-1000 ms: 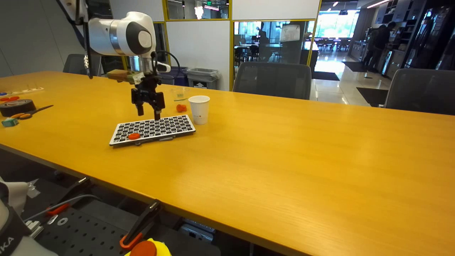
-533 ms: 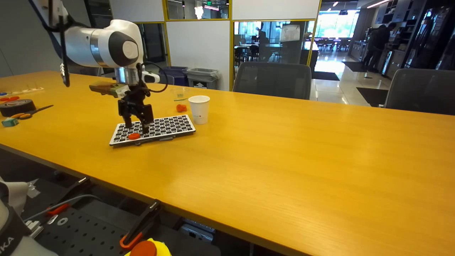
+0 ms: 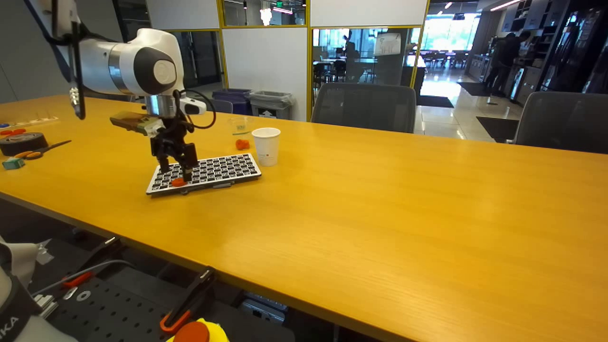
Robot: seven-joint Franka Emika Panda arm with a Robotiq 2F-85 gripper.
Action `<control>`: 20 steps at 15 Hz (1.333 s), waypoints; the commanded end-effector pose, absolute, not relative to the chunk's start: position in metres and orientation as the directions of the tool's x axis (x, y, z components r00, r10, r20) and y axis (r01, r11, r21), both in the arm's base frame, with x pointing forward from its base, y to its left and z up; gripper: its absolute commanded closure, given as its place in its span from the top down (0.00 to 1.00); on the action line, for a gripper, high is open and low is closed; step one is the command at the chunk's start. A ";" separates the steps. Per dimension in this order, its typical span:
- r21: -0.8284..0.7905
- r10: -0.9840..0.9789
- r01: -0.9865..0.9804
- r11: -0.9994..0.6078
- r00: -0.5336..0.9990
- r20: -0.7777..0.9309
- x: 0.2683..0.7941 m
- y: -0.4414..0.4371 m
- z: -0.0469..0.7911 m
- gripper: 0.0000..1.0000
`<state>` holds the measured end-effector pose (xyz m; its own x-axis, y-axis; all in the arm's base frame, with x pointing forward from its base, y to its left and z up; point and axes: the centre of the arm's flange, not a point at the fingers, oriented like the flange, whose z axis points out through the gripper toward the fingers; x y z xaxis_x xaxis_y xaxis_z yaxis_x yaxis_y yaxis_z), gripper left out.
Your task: Put the yellow block in the white cup the put two orange blocks in the clear cup, then put the remaining yellow block in the white cup, then put the remaining two orange blocks in the clear cup
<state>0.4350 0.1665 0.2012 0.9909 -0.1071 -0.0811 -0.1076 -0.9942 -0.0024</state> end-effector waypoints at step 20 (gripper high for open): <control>-0.016 -0.124 -0.125 -0.992 0.991 -0.057 0.435 0.167 0.187 0.75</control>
